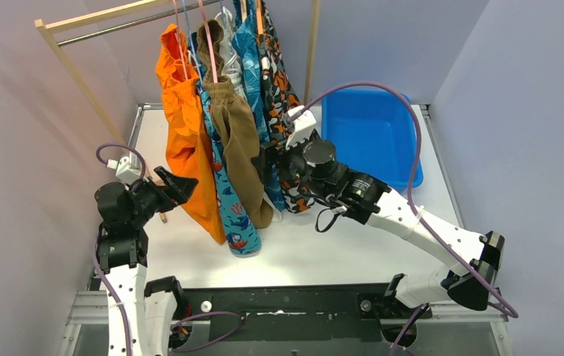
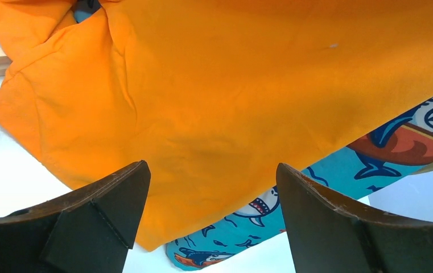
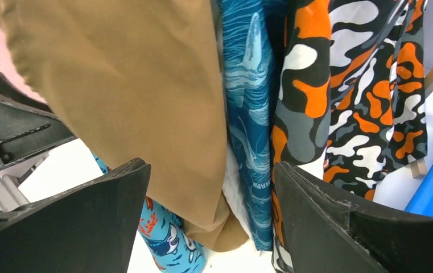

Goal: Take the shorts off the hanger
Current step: Move the basket to the corner of the board, then adjust the hanger at the clothes rod.

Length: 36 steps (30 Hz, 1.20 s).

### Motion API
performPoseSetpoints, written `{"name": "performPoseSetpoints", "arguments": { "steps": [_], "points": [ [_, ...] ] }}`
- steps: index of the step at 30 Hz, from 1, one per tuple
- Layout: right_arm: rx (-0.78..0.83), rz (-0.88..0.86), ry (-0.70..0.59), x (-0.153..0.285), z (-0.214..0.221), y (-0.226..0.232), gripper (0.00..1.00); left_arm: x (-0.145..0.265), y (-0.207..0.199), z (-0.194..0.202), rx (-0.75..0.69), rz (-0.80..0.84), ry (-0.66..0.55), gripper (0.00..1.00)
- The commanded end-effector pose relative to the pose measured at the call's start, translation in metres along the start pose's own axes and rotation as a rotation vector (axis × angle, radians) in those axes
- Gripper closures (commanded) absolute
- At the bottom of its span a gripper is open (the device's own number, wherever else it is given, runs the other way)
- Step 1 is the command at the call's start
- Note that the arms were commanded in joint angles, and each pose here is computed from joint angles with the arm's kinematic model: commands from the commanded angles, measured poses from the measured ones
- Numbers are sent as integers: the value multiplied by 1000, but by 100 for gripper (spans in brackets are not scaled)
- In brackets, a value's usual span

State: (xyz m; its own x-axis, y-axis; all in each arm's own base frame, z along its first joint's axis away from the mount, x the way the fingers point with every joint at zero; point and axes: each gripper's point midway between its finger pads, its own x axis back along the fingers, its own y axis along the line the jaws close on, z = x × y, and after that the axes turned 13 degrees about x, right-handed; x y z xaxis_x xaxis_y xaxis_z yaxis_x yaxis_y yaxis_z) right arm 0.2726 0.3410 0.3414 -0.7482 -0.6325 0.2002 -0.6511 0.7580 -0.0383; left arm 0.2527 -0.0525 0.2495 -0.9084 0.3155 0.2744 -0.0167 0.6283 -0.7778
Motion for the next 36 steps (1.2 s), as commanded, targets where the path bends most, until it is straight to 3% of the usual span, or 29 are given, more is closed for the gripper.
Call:
{"name": "performPoseSetpoints", "arguments": {
  "steps": [1,8,13,18,24,33,36],
  "points": [
    [-19,-106,-133,11,-39,27,21,-4,-11,-4,-42,69,-13,18],
    [7,-415,-210,33,-60,136,34,-7,26,-22,-44,-119,-113,18],
    [129,-394,-177,11,-74,175,34,3,58,-41,-17,-306,-244,15],
    [205,-161,-133,-39,-82,154,32,17,81,-52,-4,-441,-335,11],
    [210,109,-39,-82,-88,90,32,19,87,-44,2,-455,-326,11],
    [159,123,-14,-95,-84,30,29,14,85,-36,1,-416,-295,11],
    [208,122,7,-97,-83,11,26,13,83,-34,3,-409,-289,11]
  ]
}}
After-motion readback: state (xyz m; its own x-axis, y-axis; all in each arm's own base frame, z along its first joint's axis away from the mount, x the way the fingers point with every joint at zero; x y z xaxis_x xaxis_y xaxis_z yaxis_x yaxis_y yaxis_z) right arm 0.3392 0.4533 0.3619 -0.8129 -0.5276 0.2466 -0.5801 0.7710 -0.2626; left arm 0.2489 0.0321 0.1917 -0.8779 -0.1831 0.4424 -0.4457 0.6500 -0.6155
